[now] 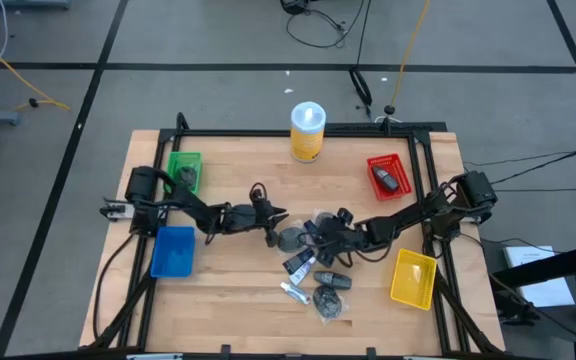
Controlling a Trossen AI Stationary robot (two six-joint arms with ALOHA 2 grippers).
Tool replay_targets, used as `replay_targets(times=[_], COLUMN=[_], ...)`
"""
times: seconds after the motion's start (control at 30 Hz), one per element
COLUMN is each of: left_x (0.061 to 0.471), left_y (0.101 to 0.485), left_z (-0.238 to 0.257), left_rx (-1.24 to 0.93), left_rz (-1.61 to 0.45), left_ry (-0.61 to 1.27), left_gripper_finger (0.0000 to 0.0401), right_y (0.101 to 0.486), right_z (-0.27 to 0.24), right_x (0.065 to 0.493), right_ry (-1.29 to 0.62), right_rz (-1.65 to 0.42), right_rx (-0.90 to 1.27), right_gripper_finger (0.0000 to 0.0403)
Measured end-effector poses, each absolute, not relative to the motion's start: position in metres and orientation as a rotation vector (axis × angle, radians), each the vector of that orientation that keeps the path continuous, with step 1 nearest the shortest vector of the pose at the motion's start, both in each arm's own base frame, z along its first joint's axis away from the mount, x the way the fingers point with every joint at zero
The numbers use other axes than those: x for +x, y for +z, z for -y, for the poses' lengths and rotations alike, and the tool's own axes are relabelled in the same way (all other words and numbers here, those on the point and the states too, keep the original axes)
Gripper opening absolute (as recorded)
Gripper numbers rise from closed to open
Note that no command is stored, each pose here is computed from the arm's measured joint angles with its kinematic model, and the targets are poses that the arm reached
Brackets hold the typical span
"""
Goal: Pick & Place Travel size toiletries
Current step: Put the shaving cream into the yellow bin
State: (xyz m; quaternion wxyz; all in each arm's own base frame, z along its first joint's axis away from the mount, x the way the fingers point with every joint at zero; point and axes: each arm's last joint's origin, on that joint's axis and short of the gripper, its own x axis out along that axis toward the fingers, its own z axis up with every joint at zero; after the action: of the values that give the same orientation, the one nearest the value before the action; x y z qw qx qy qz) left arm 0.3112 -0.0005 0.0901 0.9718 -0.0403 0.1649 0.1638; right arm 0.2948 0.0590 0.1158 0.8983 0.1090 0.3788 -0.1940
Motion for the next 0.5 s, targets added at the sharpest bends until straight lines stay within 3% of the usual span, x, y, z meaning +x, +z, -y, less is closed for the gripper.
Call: replay_targets(times=[0.23,0.5], left_x=[0.312,0.3119], left_y=[0.0906,0.0903], left_z=[0.0004,0.0004], left_rx=[-0.083,-0.082], left_rz=[-0.329,-0.333], left_ry=[0.331,0.332], left_gripper_finger=[0.0067,0.0067], right_y=[0.1076,0.1078], right_z=[-0.057,-0.0569], right_x=[0.2873,0.2862], right_ry=[-0.373,-0.353], right_rz=[-0.743,-0.747], right_rx=[0.197,0.155], right_gripper_finger=[0.0173,0.0066])
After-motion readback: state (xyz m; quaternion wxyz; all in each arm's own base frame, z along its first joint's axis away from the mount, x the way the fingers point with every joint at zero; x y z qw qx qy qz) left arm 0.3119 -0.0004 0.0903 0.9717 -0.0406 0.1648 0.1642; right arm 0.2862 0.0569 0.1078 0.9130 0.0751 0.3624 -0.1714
